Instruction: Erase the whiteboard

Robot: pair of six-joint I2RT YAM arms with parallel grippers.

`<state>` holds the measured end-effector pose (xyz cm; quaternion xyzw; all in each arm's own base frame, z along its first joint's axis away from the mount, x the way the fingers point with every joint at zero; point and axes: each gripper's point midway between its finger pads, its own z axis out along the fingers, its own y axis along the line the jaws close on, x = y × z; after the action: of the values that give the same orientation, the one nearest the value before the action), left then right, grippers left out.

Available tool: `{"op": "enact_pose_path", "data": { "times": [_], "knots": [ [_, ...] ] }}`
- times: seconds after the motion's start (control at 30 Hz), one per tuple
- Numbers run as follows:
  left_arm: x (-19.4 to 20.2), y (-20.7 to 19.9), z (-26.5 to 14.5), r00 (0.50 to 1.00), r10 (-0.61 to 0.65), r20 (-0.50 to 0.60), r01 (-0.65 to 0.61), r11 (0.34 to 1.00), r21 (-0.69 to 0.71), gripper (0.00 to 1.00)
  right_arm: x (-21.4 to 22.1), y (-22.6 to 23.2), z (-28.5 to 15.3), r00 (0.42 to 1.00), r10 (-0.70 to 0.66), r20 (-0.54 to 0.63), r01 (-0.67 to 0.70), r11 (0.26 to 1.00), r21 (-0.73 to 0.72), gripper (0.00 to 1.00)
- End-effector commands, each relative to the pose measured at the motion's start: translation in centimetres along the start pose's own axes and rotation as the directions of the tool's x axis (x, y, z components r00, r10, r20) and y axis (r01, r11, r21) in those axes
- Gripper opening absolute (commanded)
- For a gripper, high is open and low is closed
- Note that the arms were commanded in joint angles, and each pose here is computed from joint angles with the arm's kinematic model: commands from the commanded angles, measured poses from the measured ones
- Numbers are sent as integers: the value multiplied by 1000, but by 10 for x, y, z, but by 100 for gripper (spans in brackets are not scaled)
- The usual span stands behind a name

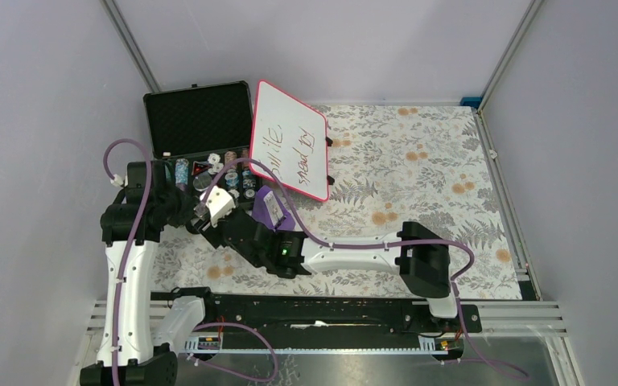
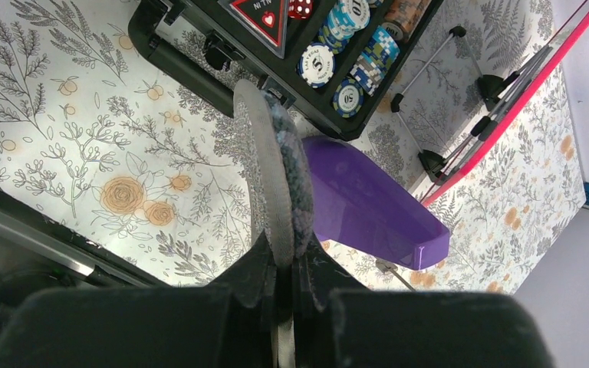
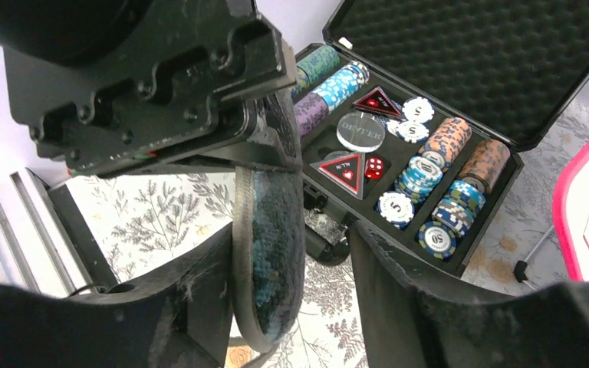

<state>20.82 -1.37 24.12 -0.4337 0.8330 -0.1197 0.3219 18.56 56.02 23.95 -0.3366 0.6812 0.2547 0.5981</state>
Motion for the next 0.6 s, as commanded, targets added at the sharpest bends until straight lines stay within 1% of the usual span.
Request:
{"op": "enact_pose_path", "data": {
  "times": [0.0, 0.07, 0.1, 0.13, 0.17, 0.23, 0.27, 0.3, 0.33, 0.4, 0.47, 0.57],
  "knots": [
    [-2, -11, -9, 1000, 9, 7, -9, 998, 59, 0, -39, 2, 4, 989, 61, 134, -64, 998, 22, 53],
    [-2, -15, -11, 1000, 9, 3, -9, 997, 74, 0, -39, 3, 4, 988, 68, 138, -71, 997, 19, 45],
    [-4, -17, -11, 1000, 9, 7, -10, 997, 80, 0, -38, 2, 4, 988, 68, 138, -72, 997, 19, 38],
    [-1, -23, -11, 1000, 17, -10, -16, 993, 113, 0, -40, 1, 2, 986, 74, 146, -78, 997, 19, 29],
    [-1, -26, -12, 1000, 27, -14, -25, 991, 128, 6, -41, -3, -1, 984, 86, 156, -91, 996, 24, 18],
    [-3, -33, -13, 998, 55, -8, -53, 986, 159, 56, -46, -12, -8, 978, 110, 175, -117, 993, 29, 2],
    [-7, -37, -15, 997, 74, 6, -74, 981, 177, 79, -48, -19, -11, 976, 125, 177, -134, 990, 41, 0],
    [-11, -43, -20, 995, 94, 25, -97, 975, 200, 94, -49, -26, -15, 974, 147, 173, -157, 986, 50, 0],
    [-18, -50, -29, 992, 112, 56, -122, 966, 227, 98, -53, -35, -20, 971, 161, 175, -172, 984, 54, 0],
    [-29, -63, -44, 983, 150, 107, -174, 947, 270, 99, -62, -56, -35, 960, 199, 196, -215, 975, 62, 0],
    [-39, -78, -61, 968, 185, 169, -232, 915, 328, 99, -75, -83, -55, 937, 259, 236, -278, 959, 49, 0],
    [-45, -96, -79, 942, 241, 235, -320, 855, 407, 99, -93, -121, -87, 886, 374, 274, -378, 925, -37, 0]
  ]
}}
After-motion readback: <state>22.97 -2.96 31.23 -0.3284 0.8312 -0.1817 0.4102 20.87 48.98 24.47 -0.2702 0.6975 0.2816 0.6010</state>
